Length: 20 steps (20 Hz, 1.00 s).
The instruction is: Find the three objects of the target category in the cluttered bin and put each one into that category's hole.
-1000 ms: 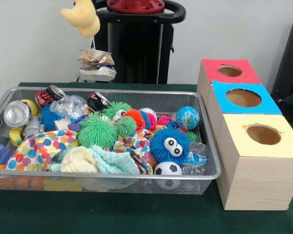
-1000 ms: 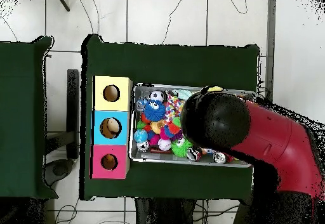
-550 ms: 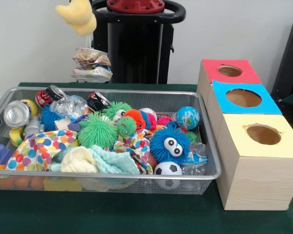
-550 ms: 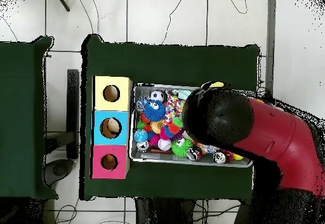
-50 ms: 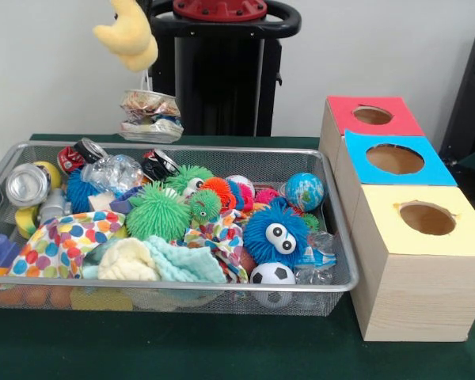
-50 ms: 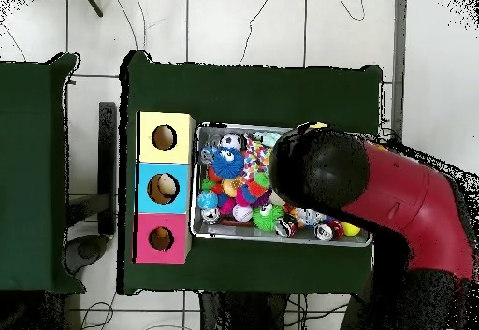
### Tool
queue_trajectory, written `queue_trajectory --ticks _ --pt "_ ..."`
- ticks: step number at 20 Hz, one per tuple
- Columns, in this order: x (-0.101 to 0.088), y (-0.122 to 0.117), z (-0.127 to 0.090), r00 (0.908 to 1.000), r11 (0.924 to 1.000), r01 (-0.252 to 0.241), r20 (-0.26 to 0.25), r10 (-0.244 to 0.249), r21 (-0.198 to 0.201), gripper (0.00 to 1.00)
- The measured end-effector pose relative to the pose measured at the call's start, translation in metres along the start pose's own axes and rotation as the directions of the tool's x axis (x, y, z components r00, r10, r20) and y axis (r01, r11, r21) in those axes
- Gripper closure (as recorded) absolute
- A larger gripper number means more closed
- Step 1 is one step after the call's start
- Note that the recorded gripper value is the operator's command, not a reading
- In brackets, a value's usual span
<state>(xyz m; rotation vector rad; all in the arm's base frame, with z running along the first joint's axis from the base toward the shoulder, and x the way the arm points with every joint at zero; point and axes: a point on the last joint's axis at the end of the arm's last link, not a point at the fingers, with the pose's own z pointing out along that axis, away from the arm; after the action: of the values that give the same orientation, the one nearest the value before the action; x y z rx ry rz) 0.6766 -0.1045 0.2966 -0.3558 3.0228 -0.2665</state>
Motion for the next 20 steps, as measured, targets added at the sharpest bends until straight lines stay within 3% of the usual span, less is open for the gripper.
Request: queue_trajectory --ticks 20 --pt "-0.0006 0.0056 0.0085 0.9999 1.0000 0.002 -0.012 -0.002 -0.010 1.00"
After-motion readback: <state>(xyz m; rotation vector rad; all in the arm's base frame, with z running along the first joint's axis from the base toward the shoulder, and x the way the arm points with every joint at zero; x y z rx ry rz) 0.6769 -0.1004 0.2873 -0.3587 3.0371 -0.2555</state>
